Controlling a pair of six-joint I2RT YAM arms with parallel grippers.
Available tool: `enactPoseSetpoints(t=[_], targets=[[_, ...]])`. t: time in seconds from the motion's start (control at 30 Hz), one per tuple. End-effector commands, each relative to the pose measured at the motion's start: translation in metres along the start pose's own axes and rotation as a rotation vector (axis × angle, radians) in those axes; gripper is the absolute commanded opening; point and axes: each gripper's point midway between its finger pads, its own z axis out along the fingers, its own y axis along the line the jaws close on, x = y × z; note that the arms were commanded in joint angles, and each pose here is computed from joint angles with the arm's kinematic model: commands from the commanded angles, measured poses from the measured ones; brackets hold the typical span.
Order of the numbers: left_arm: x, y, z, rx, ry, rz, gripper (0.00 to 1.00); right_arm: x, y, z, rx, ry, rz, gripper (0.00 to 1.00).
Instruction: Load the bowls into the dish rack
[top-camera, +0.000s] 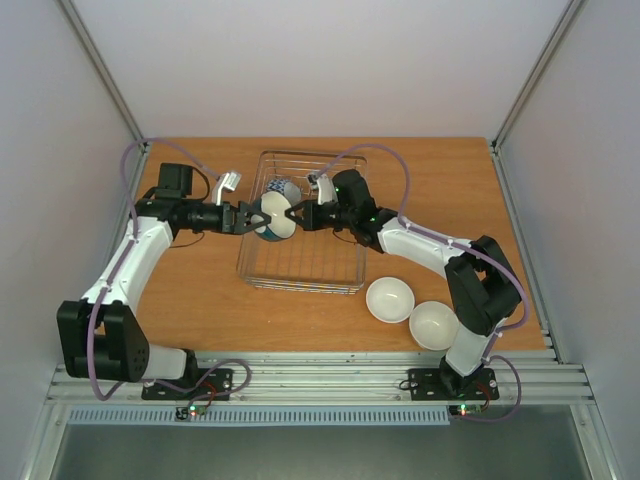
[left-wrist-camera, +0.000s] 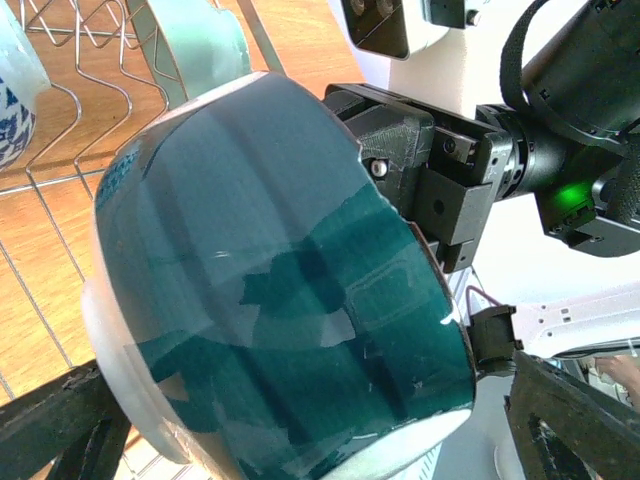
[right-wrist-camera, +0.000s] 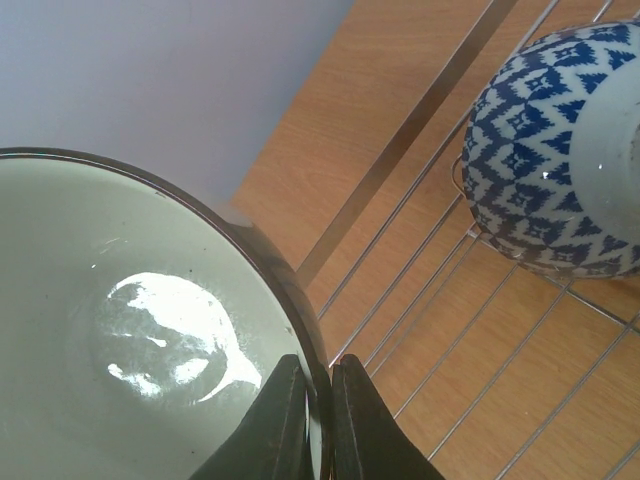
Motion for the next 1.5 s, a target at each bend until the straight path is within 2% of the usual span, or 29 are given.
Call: enactPoseSetpoints(t=[0.0,0.17,0.23,0.3,0.37,0.53,0.63,0.7,0.77,0.8,0.97,1.07,1.17,1.27,1.47], targets=[[-0.004,-0.010,0.001,0.060,-0.005,0.031,0.99,-0.022,0.030,-0.001,-0.094,-0.070,-0.058,0.01],[-0.004,-0.013,0.001,0.073,-0.004,0.035,0.97,-0.021,0.032,0.001,-0.112,-0.074,-0.059,0.01],[-0.004,-0.014,0.001,0.078,-0.003,0.035,0.83,-0.021,0.033,0.002,-0.116,-0.076,-0.060,0.01],[-0.004,-0.013,0.001,0.079,-0.001,0.031,0.65,-0.021,0.034,0.003,-0.119,-0.077,-0.059,0.01],[-0.004,-0.012,0.001,0.077,0.003,0.025,0.57,-0.020,0.035,0.003,-0.126,-0.075,-0.060,0.01],[-0.003,-0.011,0.002,0.073,0.008,0.016,0.54,-0.016,0.038,0.006,-0.145,-0.065,-0.064,0.01],[-0.004,-0.012,0.001,0.073,0.008,0.016,0.46,-0.013,0.039,0.008,-0.152,-0.060,-0.066,0.01],[-0.004,-0.011,0.002,0.068,0.007,0.045,0.32,-0.011,0.041,0.010,-0.162,-0.053,-0.067,0.01],[-0.004,-0.009,0.002,0.056,0.007,0.047,0.07,-0.010,0.043,0.010,-0.174,-0.048,-0.070,0.01],[-0.004,-0.008,0.002,0.051,0.008,0.045,0.01,-0.009,0.044,0.010,-0.177,-0.046,-0.073,0.01],[-0.003,-0.006,0.001,0.035,0.012,0.048,0.00,-0.006,0.042,0.011,-0.169,-0.037,-0.073,0.04],[-0.003,-0.006,0.001,0.022,0.013,0.052,0.00,-0.005,0.041,0.010,-0.159,-0.033,-0.069,0.13],[-0.004,-0.002,0.000,-0.006,0.012,0.054,0.00,-0.004,0.041,0.009,-0.157,-0.033,-0.072,0.27],[-0.004,0.004,0.001,-0.036,0.014,0.054,0.00,-0.004,0.041,0.007,-0.147,-0.032,-0.078,0.37],[-0.004,0.017,0.005,-0.109,0.031,0.081,0.01,-0.006,0.029,-0.002,-0.042,-0.046,-0.100,0.44]])
